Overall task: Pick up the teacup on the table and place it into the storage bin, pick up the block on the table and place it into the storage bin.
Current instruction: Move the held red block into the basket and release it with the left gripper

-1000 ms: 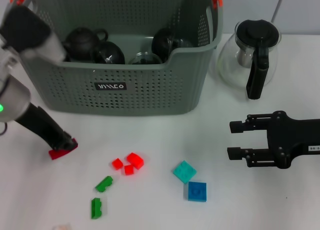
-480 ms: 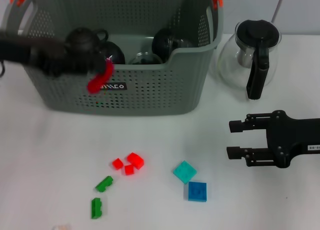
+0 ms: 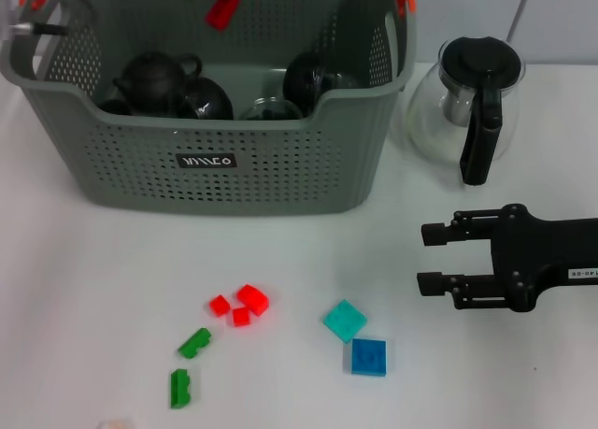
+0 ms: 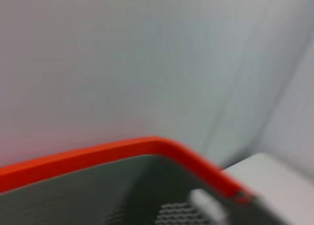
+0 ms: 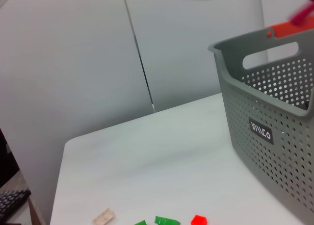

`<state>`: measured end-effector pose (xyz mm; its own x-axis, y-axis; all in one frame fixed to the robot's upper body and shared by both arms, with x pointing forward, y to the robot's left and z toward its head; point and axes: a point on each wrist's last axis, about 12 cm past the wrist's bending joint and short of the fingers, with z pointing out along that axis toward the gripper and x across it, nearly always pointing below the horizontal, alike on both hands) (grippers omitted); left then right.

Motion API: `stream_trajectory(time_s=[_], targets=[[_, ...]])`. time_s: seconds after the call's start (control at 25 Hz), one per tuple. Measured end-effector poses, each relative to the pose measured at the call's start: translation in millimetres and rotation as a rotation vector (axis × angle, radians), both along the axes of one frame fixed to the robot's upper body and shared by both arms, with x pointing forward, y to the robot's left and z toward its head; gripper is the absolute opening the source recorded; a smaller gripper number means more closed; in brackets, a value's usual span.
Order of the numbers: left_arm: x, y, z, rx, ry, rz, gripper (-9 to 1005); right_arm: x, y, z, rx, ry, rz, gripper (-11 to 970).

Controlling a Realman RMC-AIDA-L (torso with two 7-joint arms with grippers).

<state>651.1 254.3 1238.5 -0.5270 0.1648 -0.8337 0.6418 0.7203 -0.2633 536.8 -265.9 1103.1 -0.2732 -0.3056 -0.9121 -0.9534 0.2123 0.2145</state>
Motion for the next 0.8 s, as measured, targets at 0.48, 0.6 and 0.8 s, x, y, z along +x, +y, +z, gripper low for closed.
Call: stream_trajectory(time_s=[0.48, 0.6, 0.8], targets=[[40.7, -50, -33.5, 0.425, 0.093, 0.074, 185, 0.0, 0, -0.4, 0.0, 0.0, -0.002, 684], [41.3, -57, -40.2, 0.472, 0.092, 0.081, 186, 0.4, 1, -0.2, 0.0, -0.001, -0.001, 684], [39.5, -63, -43.9, 0.494, 0.103, 0.098, 187, 0.1, 0, -0.7, -0.001, 0.0, -0.004, 683]])
